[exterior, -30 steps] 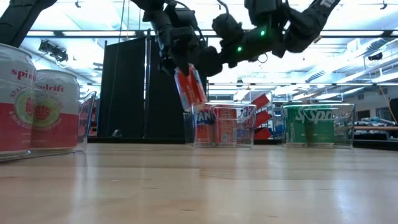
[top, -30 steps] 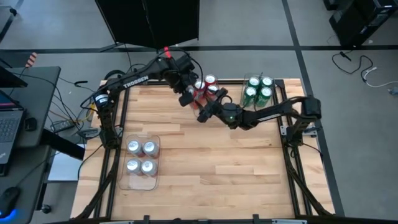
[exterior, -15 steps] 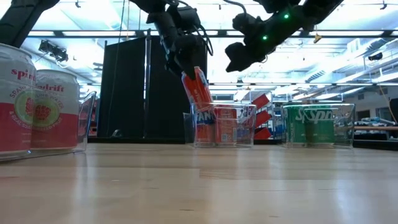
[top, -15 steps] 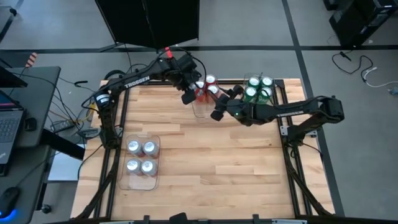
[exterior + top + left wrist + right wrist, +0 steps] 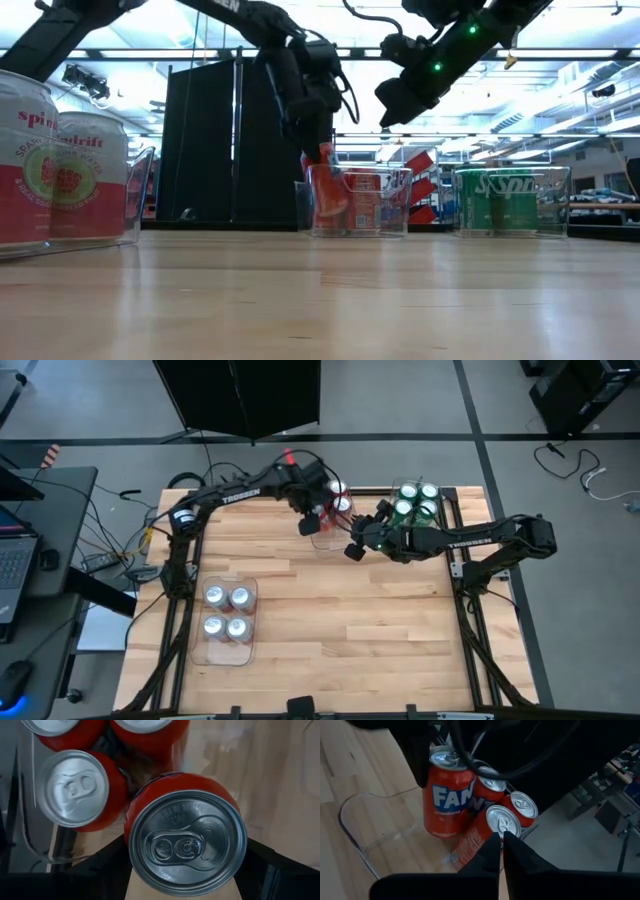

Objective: Sort soda cans
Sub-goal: Put the orange soda can into the top left transparent bin

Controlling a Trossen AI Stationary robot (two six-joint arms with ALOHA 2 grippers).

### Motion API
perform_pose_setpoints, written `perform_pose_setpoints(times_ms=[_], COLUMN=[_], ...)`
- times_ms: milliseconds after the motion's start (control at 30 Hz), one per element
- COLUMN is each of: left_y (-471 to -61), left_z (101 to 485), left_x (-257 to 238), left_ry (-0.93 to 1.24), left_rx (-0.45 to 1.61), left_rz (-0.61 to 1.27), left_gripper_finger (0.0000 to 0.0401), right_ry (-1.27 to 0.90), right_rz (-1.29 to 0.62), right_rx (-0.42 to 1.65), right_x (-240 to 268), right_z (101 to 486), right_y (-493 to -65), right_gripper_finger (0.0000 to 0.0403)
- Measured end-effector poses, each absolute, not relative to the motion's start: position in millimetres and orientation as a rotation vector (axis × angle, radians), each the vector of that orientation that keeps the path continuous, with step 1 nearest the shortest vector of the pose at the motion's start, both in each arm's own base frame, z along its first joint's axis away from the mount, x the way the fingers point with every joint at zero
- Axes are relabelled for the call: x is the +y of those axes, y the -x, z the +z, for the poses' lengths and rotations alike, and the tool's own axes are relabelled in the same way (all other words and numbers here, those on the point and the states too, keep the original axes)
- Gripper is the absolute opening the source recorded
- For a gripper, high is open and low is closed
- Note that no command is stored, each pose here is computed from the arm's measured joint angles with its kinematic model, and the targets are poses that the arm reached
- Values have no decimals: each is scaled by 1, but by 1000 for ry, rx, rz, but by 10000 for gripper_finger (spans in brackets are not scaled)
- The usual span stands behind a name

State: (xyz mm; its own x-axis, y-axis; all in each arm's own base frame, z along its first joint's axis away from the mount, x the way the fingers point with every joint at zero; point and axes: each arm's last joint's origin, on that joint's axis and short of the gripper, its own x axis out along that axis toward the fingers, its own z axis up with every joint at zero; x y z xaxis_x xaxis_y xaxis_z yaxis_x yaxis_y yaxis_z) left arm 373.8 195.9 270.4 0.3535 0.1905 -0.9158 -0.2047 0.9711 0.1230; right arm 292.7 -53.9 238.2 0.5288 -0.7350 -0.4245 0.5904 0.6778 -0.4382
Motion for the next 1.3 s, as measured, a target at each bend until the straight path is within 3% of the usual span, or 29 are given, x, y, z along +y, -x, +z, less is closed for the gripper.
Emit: perform_pose_setpoints(times_ms=[500, 700, 800, 1167, 1300], left_y=[-382, -384, -384, -387, -390], left_z=[246, 245, 246, 258, 270], left_x=[202, 202, 203, 205, 207], left_ry=[3, 8, 4, -48, -88], left_rx=[1240, 1228, 1218, 1195, 1162], left_rz=[256, 248, 251, 284, 337], left_gripper_finger=[273, 337, 350, 349, 326], right_ry=[242, 241, 238, 256, 261], right_rz=[-774, -771, -761, -748, -742], right_rx=[617, 617, 617, 638, 657], right_x=[-53, -53, -53, -53, -51], right_z=[239, 239, 238, 238, 246], right_y=[-294, -294, -294, -292, -282], right_gripper_finger=[0, 0, 0, 0, 0])
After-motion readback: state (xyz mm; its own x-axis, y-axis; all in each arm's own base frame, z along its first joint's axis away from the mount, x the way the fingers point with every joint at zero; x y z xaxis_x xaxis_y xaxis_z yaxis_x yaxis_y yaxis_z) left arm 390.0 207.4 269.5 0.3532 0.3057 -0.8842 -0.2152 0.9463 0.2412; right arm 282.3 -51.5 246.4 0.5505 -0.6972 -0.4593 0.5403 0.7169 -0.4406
